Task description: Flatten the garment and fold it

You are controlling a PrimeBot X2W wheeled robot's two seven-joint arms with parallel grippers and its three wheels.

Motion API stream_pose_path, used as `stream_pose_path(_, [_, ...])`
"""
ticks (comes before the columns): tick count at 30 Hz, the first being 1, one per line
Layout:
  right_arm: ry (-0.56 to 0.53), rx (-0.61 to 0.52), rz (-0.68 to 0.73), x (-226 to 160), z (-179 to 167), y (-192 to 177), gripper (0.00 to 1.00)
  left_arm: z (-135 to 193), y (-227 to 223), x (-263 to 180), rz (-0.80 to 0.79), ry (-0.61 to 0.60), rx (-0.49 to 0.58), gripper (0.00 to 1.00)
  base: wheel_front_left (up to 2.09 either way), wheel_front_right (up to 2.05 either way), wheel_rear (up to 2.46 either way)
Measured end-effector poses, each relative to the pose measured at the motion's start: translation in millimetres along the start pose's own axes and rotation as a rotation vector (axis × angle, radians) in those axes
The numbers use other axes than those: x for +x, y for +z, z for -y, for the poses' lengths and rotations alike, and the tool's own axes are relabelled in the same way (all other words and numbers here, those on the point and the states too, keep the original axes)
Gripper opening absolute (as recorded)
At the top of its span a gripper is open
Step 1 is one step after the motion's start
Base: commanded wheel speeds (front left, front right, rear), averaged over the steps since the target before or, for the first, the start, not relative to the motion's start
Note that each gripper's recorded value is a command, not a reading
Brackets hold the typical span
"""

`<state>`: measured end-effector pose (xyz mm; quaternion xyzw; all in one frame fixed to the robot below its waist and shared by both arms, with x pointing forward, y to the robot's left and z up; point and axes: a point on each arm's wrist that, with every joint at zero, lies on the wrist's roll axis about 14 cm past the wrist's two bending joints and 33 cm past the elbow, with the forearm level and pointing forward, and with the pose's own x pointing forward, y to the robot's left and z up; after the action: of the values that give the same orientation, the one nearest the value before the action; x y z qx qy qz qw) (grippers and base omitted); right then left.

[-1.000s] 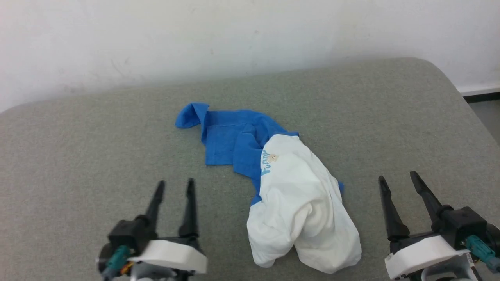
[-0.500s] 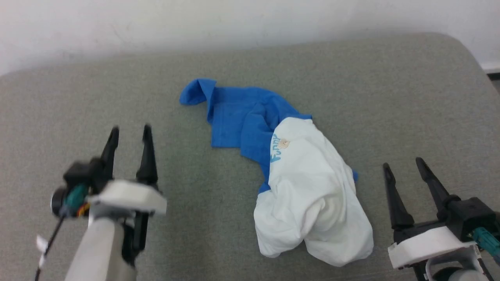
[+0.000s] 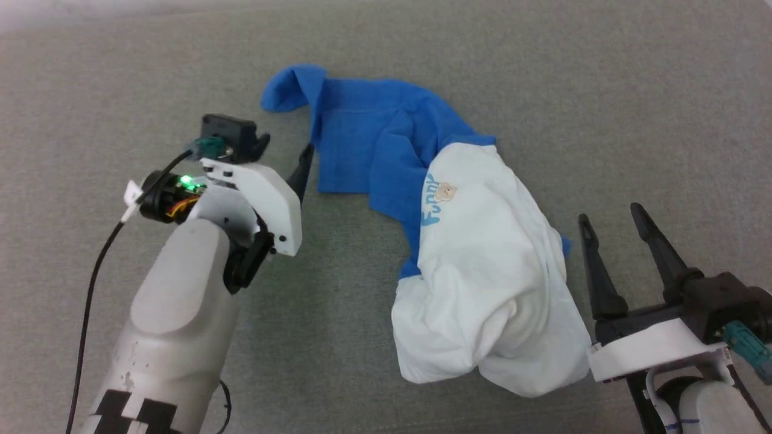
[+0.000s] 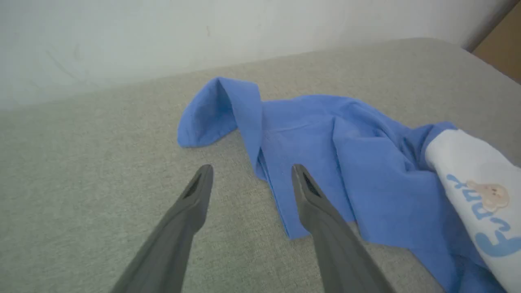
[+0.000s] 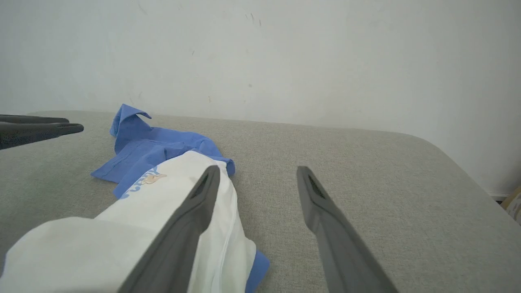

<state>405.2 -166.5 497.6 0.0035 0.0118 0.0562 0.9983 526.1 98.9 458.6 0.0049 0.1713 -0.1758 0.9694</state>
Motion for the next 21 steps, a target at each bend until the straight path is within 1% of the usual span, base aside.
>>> stream_pose_path(7, [-0.038, 0.012, -0.032, -3, 12, -15, 1.0, 25, -65, 19, -0.281, -0.082, 0.005, 1.0, 0.0, 0.0, 0.0])
stream_pose_path(11, [-0.056, 0.013, -0.045, -5, 18, -20, 1.0, 32, -71, 31, -0.343, -0.107, 0.024, 1.0, 0.0, 0.0, 0.0])
stream_pose_path(12, [-0.06, 0.012, -0.047, -5, 19, -21, 1.0, 34, -74, 33, -0.363, -0.112, 0.029, 0.81, 0.0, 0.0, 0.0])
stream_pose_path(13, [-0.064, 0.011, -0.048, -6, 21, -22, 1.0, 37, -77, 34, -0.39, -0.121, 0.045, 0.47, 0.0, 0.0, 0.0])
stream_pose_path(14, [-0.068, 0.011, -0.051, -6, 22, -23, 1.0, 41, -77, 35, -0.406, -0.133, 0.057, 0.05, 0.0, 0.0, 0.0])
stream_pose_path(15, [-0.071, 0.014, -0.051, -7, 23, -23, 1.0, 45, -79, 36, -0.424, -0.144, 0.062, 0.0, 0.0, 0.0, 0.0])
stream_pose_path(17, [-0.078, 0.018, -0.05, -8, 25, -22, 1.0, 56, -80, 34, -0.447, -0.173, 0.069, 0.0, 0.0, 0.0, 0.0])
stream_pose_path(21, [-0.087, 0.022, -0.04, -11, 27, -19, 1.0, 57, -74, 30, -0.404, -0.178, 0.079, 0.0, 0.0, 0.0, 0.0])
